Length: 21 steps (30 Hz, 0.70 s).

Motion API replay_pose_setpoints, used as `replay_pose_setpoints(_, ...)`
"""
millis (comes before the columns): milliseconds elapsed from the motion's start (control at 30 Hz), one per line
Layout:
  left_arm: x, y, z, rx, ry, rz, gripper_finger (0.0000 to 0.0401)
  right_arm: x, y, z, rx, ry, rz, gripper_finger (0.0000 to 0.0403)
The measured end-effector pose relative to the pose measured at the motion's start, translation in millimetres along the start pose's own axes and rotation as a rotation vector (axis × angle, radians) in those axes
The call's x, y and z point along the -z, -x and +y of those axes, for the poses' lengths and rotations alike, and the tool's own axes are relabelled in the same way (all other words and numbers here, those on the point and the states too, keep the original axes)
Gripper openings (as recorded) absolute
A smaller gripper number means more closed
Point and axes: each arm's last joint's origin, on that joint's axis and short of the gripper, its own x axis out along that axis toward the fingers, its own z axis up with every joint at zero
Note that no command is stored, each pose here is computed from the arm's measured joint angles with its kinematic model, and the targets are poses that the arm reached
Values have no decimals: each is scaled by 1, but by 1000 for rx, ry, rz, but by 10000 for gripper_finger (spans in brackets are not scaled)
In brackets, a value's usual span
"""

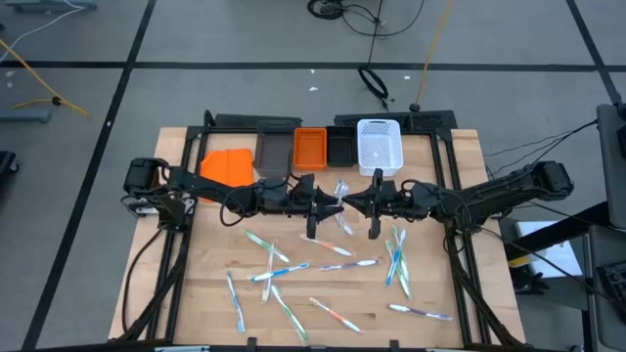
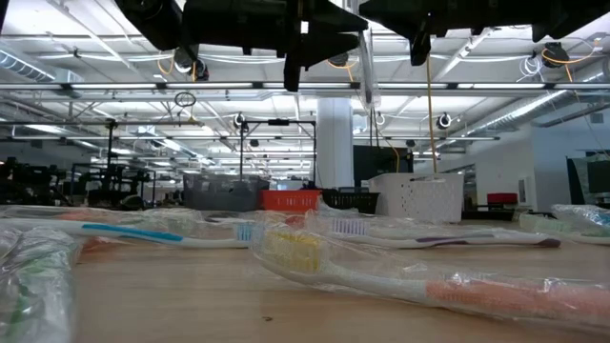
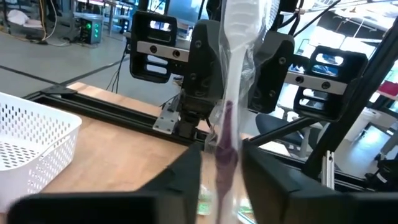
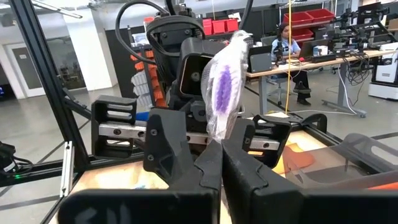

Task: Pick & Place Toothbrushes
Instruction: Put the violet toothbrush into the orange bin

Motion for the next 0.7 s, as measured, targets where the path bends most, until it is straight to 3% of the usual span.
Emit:
replay_pose_setpoints(167, 0, 0, 0, 0, -26, -1, 12, 0, 0, 0, 1, 0, 0, 0)
replay_pose_setpoints(533, -2, 0, -1, 5, -22, -18, 9, 0, 0, 0, 1, 11, 2, 1)
replay_pose_setpoints(700, -2, 0, -1, 5, -22, -18, 7, 1, 0, 0, -4, 55, 7, 41)
